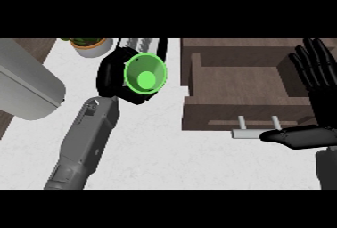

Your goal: Pick up the cup, place it into the drawer and close the drawer

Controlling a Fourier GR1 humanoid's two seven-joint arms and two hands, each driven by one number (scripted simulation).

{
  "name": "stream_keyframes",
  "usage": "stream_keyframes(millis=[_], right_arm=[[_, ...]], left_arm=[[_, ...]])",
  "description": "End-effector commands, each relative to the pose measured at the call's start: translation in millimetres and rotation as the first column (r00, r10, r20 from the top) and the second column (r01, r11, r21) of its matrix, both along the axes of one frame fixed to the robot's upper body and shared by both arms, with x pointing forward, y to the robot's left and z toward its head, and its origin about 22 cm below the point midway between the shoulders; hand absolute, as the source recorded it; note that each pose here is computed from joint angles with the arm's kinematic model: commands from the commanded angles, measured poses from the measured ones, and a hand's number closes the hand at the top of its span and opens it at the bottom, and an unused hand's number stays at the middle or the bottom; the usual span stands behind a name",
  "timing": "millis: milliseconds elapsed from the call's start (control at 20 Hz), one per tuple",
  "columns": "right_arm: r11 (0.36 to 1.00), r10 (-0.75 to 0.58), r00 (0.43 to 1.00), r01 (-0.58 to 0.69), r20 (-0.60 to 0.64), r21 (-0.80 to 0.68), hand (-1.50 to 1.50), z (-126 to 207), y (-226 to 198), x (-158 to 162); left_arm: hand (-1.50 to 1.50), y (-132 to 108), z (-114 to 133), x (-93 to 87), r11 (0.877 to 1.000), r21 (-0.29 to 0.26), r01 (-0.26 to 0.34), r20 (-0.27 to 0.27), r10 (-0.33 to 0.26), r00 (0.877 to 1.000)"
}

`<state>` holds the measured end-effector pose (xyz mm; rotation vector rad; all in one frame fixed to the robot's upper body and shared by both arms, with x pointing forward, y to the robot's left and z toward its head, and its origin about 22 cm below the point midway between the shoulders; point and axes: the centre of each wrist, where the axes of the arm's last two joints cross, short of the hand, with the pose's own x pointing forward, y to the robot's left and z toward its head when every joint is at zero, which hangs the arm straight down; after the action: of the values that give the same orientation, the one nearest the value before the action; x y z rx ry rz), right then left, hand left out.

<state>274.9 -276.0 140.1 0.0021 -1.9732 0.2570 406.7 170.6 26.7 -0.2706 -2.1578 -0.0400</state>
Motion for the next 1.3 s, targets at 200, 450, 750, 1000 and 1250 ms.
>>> stream_keyframes(millis=[200, 450, 750, 1000, 1250], right_arm=[[1.000, -0.011, 1.000, 0.011, 0.008, 0.009, -1.50, -5.3, -7.9, 3.5], [1.000, 0.006, 1.000, -0.006, 0.015, -0.010, -1.50, 6.2, -16.2, -0.9], [0.999, 0.040, 0.999, -0.040, 0.031, -0.007, -1.50, 16.1, -2.4, 11.8], [0.998, 0.058, 0.998, -0.058, 0.032, 0.009, -1.50, 11.6, 3.7, 6.1], [0.995, 0.097, 0.994, -0.098, 0.056, 0.009, -1.50, 8.6, 8.2, 12.3]], left_arm=[[1.50, -76.8, 101.2, 8.5, 0.997, 0.061, 0.042, 0.000, -0.042, 0.999], [1.50, -102.3, 155.0, 30.2, 0.994, 0.109, -0.005, -0.040, 0.009, 0.999], [1.50, -137.9, 161.9, 37.2, 0.971, 0.235, -0.037, -0.174, 0.079, 0.982], [1.50, -137.5, 141.3, 42.4, 0.947, 0.318, -0.050, -0.231, 0.129, 0.964], [1.50, -126.9, 100.9, 39.4, 0.909, 0.411, 0.063, -0.335, 0.086, 0.938]])
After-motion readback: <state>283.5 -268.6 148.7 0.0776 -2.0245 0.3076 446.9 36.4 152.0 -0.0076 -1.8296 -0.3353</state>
